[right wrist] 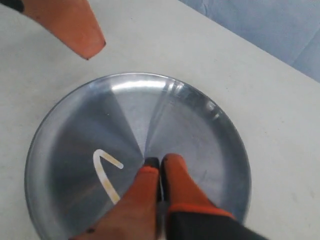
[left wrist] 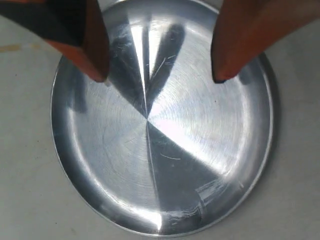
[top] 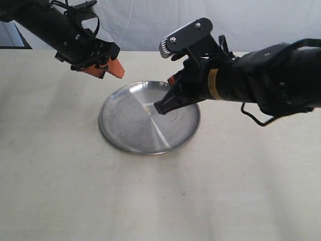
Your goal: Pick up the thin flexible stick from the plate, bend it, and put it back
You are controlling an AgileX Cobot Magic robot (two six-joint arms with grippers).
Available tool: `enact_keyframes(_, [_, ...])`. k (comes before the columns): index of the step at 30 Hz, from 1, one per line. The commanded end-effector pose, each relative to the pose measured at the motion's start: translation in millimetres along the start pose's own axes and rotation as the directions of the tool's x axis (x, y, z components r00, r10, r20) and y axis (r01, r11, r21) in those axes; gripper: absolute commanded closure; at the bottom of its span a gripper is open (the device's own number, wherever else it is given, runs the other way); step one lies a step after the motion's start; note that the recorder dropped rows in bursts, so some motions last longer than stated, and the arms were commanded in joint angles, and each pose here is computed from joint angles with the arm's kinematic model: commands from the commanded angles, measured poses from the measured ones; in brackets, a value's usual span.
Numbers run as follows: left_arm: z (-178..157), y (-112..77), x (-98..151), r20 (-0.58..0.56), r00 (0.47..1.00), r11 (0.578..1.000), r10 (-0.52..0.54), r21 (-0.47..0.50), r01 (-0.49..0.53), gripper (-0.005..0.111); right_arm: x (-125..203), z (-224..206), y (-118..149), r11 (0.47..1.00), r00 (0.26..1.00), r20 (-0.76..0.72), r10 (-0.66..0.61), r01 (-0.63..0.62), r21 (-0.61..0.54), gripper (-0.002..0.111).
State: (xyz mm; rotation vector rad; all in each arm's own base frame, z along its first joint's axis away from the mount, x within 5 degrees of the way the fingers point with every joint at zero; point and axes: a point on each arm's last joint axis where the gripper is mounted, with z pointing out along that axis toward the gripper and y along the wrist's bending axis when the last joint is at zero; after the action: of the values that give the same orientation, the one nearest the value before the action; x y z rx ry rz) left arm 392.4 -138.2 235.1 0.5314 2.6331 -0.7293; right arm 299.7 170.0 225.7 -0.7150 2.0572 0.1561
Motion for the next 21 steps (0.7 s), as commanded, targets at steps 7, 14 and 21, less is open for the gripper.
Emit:
enact_keyframes(7, [-34,5.6,-7,0.091,0.994,0.996,-0.057,-0.056,0.062,0.052,-1,62,4,0.998,0.996,-0.057,0.065,-0.066,-0.009,0.109])
enact_keyframes(14, [-43,10.3,-7,0.11,0.992,0.995,-0.066,-0.066,0.074,0.052,1,85,5,0.996,0.994,-0.072,0.087,-0.087,-0.007,0.107])
enact_keyframes(21, [-43,10.6,-7,0.109,0.992,0.995,-0.064,-0.068,0.072,0.052,1,90,0,0.989,0.987,-0.071,0.143,-0.139,0.051,0.066])
